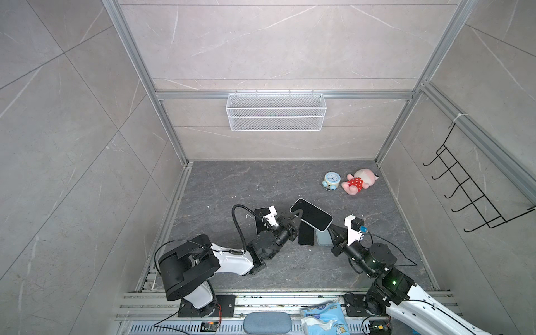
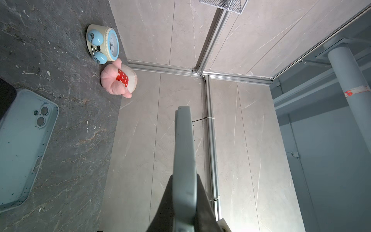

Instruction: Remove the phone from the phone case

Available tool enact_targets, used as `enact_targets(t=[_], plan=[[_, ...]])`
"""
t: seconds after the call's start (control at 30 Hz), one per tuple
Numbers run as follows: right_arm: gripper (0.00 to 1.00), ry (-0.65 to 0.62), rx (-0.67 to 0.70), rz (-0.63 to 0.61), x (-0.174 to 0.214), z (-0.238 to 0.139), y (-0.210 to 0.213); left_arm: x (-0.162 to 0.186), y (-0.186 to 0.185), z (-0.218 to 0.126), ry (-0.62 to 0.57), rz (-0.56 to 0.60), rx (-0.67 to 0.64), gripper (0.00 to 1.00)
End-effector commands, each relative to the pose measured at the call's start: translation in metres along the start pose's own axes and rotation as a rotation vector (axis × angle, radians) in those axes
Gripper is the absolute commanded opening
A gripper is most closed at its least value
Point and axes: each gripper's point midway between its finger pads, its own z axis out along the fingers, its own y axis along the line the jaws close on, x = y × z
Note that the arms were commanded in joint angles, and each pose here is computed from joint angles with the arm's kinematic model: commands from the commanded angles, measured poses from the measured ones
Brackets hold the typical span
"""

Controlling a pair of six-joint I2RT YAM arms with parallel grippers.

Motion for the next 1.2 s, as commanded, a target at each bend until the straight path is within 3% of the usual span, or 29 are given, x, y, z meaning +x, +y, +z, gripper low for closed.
enact_targets(t=[0.0, 0.2, 0.33, 0.47, 0.7, 1.17], plan=[[0.26, 0.003, 0.024, 0.11, -0.003, -0.012, -0.005, 0.006, -0.053, -0.004, 0.024, -0.026, 0.163, 0.0], [0.6, 0.069, -0.112, 0.306, 0.003, -0.019, 0.019, 0.004, -0.057, -0.008, 0.018, -0.009, 0.171, 0.0], [0.67, 0.123, -0.256, 0.424, 0.006, -0.018, 0.046, 0.001, -0.057, -0.011, 0.003, 0.005, 0.171, 0.0], [0.67, 0.108, -0.341, 0.523, -0.001, -0.019, 0.059, 0.0, -0.057, -0.013, -0.004, 0.021, 0.17, 0.0], [0.65, 0.104, -0.345, 0.61, -0.008, -0.012, 0.061, 0.0, -0.056, -0.013, -0.003, 0.029, 0.168, 0.0], [0.44, 0.083, -0.308, 0.671, -0.011, -0.005, 0.054, -0.001, -0.056, -0.013, -0.006, 0.038, 0.168, 0.0]])
